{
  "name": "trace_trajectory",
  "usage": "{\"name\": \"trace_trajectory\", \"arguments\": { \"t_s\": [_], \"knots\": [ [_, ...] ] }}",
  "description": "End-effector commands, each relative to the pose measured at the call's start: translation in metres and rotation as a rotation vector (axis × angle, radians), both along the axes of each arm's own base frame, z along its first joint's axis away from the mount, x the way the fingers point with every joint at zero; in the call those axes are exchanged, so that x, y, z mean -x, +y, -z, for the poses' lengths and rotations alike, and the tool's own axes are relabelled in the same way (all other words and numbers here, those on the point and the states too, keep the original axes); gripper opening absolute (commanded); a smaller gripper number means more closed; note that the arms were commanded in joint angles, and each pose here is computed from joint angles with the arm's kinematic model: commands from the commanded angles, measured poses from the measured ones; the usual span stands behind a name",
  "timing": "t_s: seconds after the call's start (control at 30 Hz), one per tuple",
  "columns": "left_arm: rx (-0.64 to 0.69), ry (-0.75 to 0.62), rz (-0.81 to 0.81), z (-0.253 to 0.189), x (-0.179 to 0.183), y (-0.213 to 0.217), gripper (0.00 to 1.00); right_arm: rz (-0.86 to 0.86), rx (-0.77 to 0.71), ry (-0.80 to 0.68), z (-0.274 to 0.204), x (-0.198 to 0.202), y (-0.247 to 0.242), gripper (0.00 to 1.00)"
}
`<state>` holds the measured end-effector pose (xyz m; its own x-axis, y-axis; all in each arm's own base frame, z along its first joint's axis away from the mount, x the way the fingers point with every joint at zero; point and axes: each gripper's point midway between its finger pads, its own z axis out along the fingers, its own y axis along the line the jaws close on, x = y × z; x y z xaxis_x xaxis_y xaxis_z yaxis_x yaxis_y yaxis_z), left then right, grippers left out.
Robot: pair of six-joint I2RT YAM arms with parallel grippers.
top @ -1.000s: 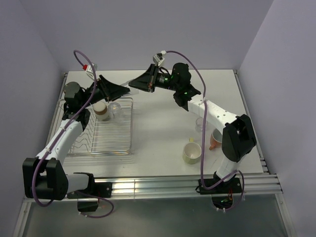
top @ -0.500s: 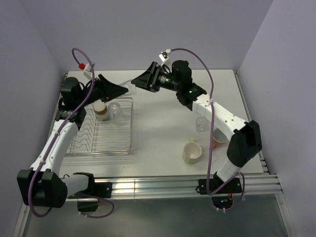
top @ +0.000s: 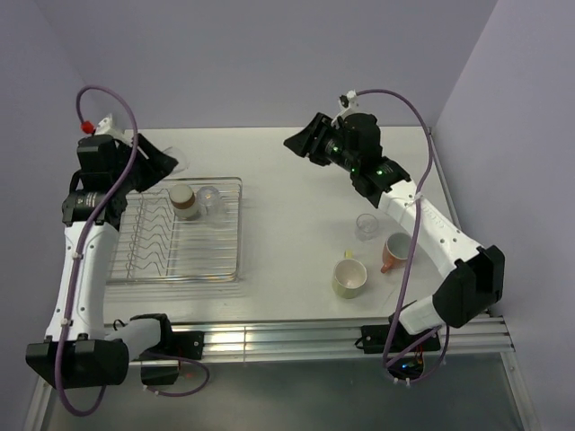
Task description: Load the cups into the dish rack
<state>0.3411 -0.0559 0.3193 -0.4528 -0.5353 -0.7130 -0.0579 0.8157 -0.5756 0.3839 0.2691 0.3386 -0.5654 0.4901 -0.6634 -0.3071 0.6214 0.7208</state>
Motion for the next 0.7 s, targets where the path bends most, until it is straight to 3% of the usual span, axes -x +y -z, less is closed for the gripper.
{"name": "trace_trajectory", "arguments": {
  "t_s": [0.0, 0.23, 0.67],
  "knots": [
    [-0.185, 0.15, -0.305, 0.029, 0.013, 0.074, 0.0, 0.087, 0.174, 0.014, 0.042, -0.006, -0.025, 0.56],
    [-0.183, 0.285, -0.49, 0.075, 0.007, 0.13, 0.0, 0.024, 0.297, 0.061, 0.076, -0.019, -0.025, 0.56],
    [-0.138, 0.461, -0.573, 0.139, -0.004, 0.185, 0.0, 0.009, 0.291, 0.058, 0.08, -0.018, -0.033, 0.56]
  ]
}}
